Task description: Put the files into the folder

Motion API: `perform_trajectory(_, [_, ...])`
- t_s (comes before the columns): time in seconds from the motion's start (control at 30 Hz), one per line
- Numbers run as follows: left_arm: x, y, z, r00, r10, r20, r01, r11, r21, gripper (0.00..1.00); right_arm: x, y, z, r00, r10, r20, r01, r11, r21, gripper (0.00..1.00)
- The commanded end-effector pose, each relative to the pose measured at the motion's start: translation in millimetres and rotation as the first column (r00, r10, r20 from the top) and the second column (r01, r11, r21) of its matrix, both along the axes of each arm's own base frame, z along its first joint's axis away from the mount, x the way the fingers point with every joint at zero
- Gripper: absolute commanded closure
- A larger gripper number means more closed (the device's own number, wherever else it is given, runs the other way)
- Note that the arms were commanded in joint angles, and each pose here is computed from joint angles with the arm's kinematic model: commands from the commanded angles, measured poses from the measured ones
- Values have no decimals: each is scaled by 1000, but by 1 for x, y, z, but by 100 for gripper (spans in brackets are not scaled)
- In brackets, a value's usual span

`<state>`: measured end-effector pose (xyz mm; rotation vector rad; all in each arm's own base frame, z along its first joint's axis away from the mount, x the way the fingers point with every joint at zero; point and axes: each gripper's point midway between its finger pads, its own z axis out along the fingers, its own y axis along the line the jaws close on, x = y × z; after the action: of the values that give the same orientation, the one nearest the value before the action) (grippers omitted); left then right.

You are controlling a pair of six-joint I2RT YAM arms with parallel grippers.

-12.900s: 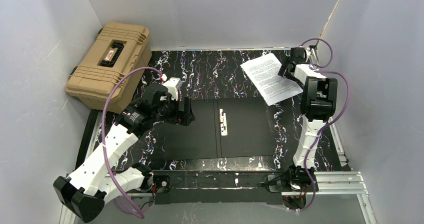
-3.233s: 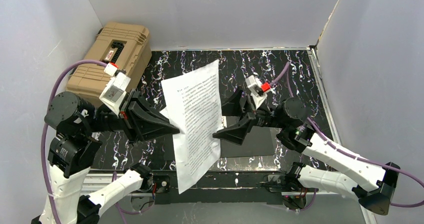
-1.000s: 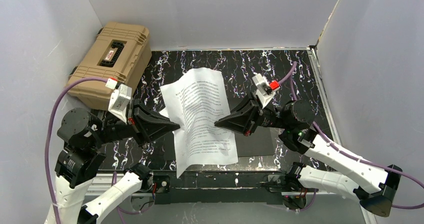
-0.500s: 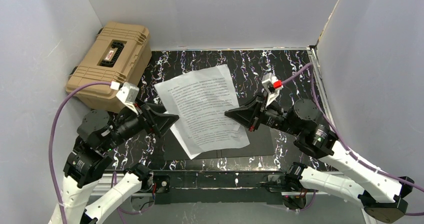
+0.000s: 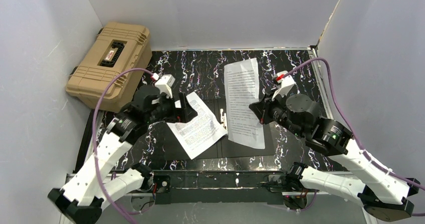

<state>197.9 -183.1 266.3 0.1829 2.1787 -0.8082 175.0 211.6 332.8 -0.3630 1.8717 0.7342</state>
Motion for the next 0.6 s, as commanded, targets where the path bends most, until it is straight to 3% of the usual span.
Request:
perform_trajectory(0.0, [12, -15, -29, 994, 2, -113, -2, 1000, 0, 15, 10, -21, -23, 989, -135, -68, 126, 985, -121, 99])
perform_trajectory(0.33, [24, -65, -83, 934, -94, -345, 84, 995, -44, 15, 19, -6, -49, 975, -163, -150, 130, 970, -207, 99])
perform_trajectory(0.57, [6, -106, -98, 892, -169, -420, 136, 985, -107, 14, 36, -2, -62, 964, -169, -205, 123, 967, -222, 99])
